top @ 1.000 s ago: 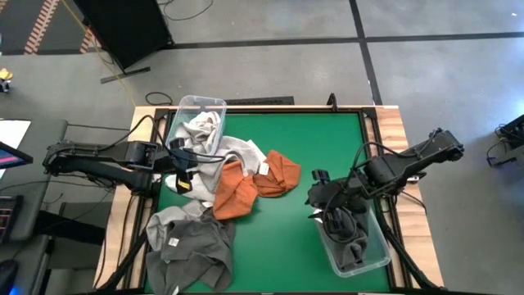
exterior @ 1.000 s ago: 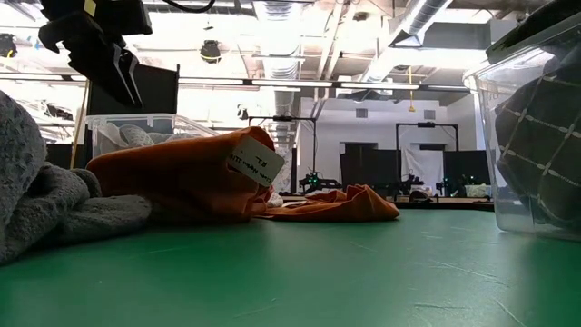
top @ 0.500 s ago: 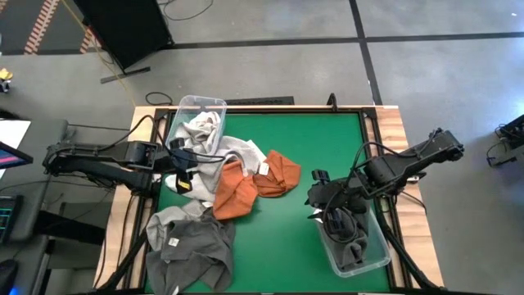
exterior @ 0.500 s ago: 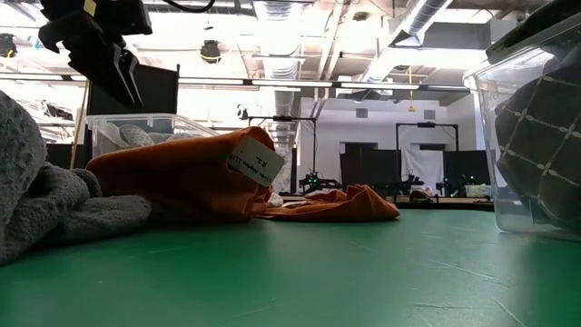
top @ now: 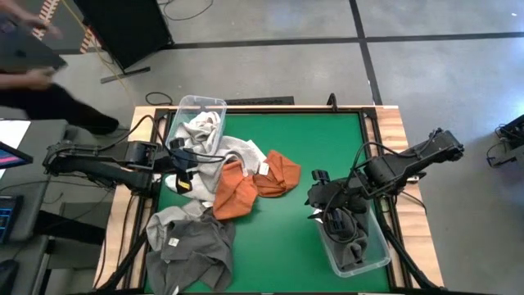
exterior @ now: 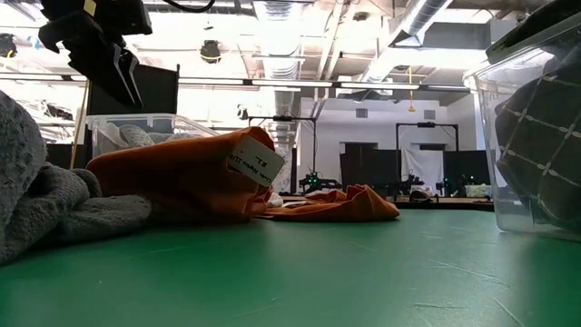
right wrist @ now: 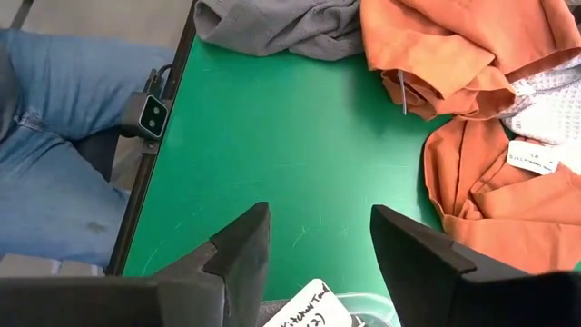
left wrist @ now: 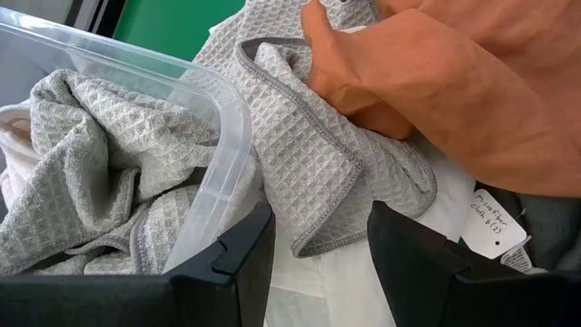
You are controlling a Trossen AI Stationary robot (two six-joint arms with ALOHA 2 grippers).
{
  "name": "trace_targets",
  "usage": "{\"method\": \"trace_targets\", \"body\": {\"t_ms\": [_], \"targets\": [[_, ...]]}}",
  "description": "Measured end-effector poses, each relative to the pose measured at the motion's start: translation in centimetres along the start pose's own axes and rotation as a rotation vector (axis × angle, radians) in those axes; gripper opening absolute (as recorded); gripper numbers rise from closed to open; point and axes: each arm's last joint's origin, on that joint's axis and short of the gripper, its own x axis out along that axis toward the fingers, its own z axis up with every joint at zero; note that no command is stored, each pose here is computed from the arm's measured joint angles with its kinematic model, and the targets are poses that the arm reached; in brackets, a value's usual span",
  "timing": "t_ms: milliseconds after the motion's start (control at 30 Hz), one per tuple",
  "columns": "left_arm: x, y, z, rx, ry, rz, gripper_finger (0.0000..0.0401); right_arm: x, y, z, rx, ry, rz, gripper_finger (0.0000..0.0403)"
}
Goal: Sort towels by color in basket
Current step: Put the left orange towel into the bottom transparent bin
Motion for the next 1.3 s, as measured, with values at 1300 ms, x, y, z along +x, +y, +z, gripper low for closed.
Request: {"method": "trace_targets", "body": {"t_ms": [1300], "targets": [[-0.2,-0.1,2.1,-0.077,-0.207,-0.02,0.0167,0.0,0.0,0.7,0.009,-0.066,0.013,0.0221]]}}
